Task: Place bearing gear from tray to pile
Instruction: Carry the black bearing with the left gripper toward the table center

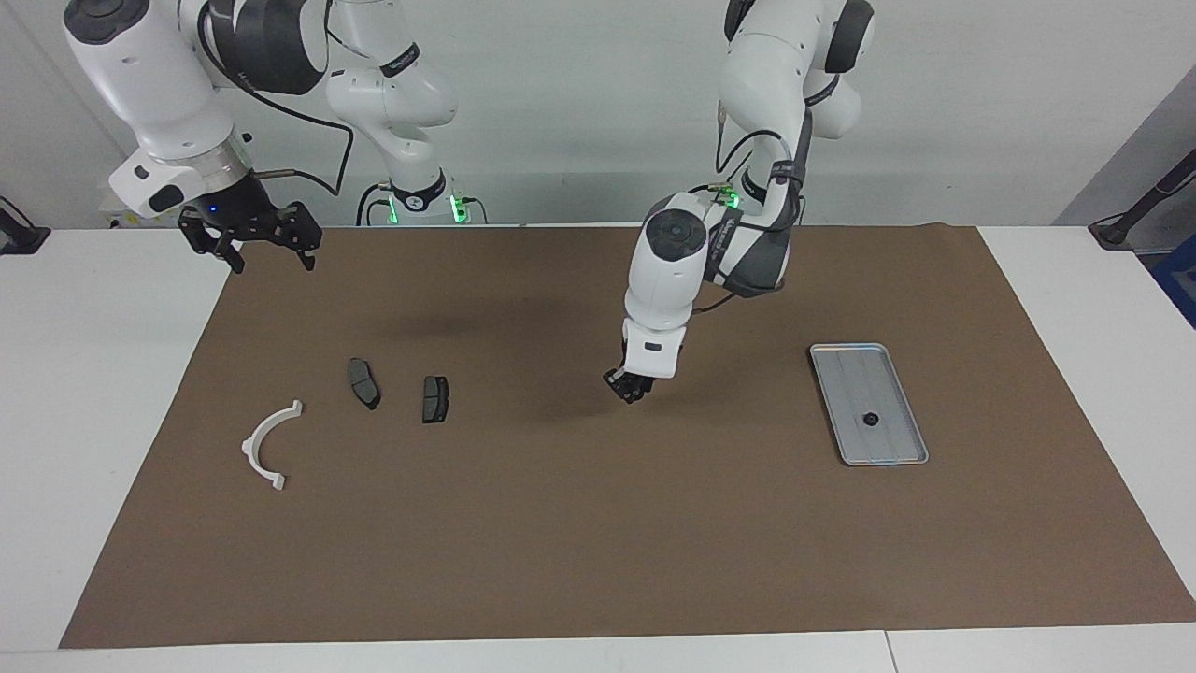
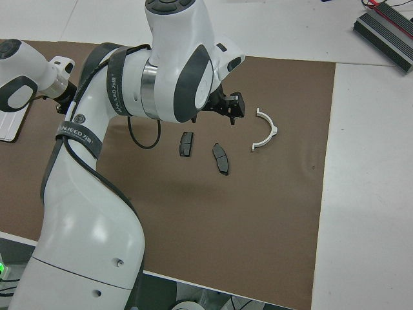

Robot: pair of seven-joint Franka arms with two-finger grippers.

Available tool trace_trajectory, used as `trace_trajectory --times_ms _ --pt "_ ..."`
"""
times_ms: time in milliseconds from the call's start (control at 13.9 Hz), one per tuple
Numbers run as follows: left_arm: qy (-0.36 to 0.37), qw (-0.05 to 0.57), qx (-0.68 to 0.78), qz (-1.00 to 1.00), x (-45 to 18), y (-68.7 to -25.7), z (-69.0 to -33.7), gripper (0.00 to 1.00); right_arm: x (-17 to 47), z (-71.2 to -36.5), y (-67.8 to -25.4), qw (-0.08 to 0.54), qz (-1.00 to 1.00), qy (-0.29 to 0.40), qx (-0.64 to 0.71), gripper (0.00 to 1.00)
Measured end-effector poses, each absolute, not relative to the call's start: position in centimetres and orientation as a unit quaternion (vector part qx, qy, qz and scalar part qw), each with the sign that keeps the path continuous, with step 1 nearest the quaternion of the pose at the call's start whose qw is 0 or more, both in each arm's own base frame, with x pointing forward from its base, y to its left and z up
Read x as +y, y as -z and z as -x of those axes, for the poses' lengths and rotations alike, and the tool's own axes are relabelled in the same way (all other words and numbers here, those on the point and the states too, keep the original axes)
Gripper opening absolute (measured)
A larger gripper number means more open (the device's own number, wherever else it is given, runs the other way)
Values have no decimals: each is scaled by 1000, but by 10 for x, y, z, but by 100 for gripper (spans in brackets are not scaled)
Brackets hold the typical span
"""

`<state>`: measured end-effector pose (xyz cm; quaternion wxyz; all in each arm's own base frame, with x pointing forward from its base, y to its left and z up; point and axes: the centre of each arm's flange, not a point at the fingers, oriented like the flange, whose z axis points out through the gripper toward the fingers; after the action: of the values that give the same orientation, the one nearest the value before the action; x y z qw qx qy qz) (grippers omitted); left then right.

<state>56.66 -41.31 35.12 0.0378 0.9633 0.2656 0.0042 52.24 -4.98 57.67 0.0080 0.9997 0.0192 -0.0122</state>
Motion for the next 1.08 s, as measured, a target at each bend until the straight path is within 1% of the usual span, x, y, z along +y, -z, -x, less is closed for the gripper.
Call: trace_trajectory --times_ms 287,790,1077 --pt "1 16 264 -964 -439 -313 -555 34 -50 -522 -576 8 -1000 12 19 100" --pt "-10 16 270 -963 -449 -307 -549 34 -47 -523 -575 8 -1000 13 22 100" --pt "-10 14 267 -964 -453 -301 -545 34 -47 -525 -565 8 -1000 13 23 100"
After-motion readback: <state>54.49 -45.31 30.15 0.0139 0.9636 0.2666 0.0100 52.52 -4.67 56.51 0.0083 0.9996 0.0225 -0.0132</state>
